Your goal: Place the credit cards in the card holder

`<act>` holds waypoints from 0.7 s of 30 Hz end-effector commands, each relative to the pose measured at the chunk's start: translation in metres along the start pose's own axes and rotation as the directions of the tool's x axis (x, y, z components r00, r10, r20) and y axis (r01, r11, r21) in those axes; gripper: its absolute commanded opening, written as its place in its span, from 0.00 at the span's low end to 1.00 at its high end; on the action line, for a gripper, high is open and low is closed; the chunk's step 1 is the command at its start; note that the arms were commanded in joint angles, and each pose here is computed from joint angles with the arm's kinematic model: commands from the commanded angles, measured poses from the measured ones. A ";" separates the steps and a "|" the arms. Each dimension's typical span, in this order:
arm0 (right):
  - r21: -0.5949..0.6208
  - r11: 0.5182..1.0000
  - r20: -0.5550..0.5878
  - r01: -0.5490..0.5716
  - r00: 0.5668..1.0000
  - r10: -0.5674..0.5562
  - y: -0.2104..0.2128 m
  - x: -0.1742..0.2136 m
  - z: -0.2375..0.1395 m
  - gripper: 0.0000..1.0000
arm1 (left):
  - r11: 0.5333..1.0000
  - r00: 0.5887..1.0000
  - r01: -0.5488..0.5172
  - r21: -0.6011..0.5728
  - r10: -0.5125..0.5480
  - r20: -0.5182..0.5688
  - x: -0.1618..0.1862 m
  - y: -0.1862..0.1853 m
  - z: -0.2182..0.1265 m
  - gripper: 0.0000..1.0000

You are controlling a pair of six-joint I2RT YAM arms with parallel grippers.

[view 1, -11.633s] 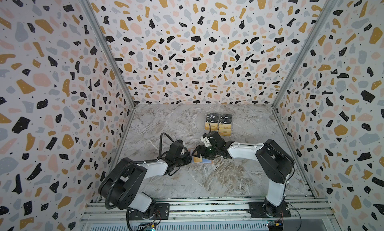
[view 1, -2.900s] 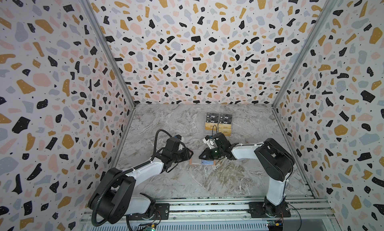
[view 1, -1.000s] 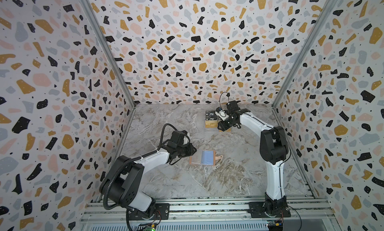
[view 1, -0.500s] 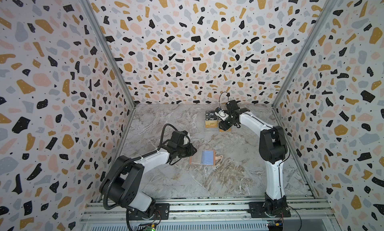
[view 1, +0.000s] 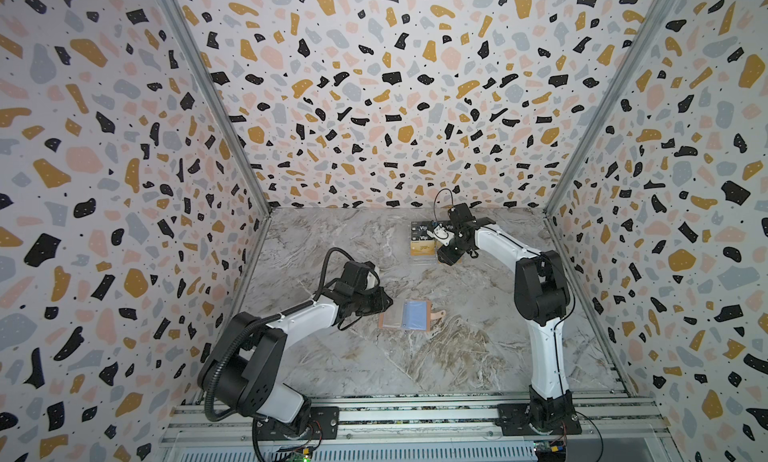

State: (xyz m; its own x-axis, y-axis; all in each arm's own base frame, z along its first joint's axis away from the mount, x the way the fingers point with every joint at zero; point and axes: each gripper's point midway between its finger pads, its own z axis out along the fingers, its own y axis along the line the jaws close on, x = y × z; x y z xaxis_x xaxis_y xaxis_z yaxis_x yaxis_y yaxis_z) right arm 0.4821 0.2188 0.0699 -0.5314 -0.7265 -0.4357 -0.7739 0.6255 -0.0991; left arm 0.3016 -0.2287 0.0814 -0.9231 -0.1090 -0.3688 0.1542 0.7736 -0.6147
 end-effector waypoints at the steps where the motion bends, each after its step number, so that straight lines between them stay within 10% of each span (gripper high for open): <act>1: 0.013 0.999 -0.007 0.039 0.999 -0.039 0.001 0.000 -0.006 0.53 | 0.999 0.999 -0.031 0.019 0.031 0.010 -0.013 -0.010 -0.002 0.22; 21: -0.002 0.987 0.042 0.160 0.986 -0.160 0.017 0.004 -0.024 0.50 | 0.999 0.999 -0.039 0.003 0.039 0.018 -0.017 -0.011 -0.006 0.22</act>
State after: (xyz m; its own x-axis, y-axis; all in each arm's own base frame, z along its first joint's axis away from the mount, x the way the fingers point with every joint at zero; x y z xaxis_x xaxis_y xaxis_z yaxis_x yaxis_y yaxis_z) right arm 0.4574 0.2136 0.0583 -0.4381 -0.8023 -0.4055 -0.8408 0.5253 -0.1309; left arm 0.3064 -0.2306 0.0874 -0.9232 -0.0964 -0.3721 0.1633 0.7780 -0.6067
